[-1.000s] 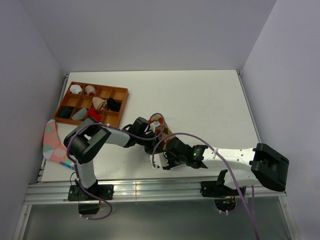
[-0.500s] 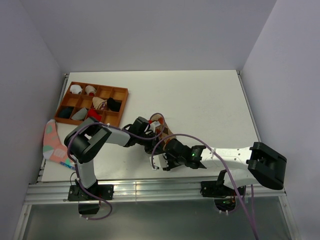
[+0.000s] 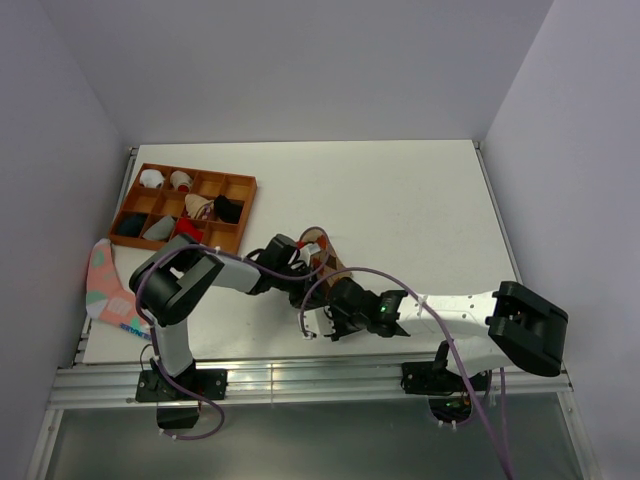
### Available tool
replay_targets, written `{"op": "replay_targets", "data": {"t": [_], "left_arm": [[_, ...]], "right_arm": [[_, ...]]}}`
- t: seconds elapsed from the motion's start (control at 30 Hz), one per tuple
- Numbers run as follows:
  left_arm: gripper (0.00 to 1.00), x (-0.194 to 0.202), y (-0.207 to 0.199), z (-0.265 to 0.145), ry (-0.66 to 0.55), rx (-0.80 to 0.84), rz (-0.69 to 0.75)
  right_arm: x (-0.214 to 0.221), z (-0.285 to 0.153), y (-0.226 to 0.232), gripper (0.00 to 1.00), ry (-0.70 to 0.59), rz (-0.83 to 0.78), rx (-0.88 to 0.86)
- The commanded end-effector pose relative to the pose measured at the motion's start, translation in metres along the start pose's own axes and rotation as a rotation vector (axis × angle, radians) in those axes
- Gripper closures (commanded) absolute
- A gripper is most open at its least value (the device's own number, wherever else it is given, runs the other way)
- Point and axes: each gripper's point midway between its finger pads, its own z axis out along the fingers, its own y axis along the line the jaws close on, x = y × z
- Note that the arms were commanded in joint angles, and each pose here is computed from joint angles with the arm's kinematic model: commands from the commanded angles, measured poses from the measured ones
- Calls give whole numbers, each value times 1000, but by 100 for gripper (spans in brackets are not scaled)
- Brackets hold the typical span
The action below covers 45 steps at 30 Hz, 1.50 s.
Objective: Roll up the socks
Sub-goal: Roll the sock at the center of the board.
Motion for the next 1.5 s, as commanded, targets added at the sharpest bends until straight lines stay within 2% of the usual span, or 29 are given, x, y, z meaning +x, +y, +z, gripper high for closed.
{"op": "replay_targets", "data": {"t": [0.0,0.23,0.4,0.73,0.97,1.13,1.2,1.33,1.47], "left_arm": [[100,42,75,1,58,-246,-164],[92,29,54,-5,-54,-177,-174],[88,9,38,-15,-202,-126,-163],[89,-22,17,-32,-432,-89,-92],[88,-35,5,-48,-564,-77,-2],[81,-37,-1,-60,-647,-74,50],[75,-39,0,-62,-676,-93,60],[73,-39,7,-66,-709,-124,71],[71,-40,-2,-76,-778,-115,158]], "right_arm": [[-6,1,3,76,-13,25,-26],[-7,-6,2,80,-59,115,-117],[-1,-14,-3,81,-81,214,-207],[-5,-17,4,82,-96,334,-424],[-2,-26,2,82,-110,495,-602],[-6,-31,-15,82,-144,592,-684],[-6,-32,-17,82,-147,631,-726],[-6,-32,-15,83,-144,674,-777],[-7,-33,-10,83,-140,708,-824]]}}
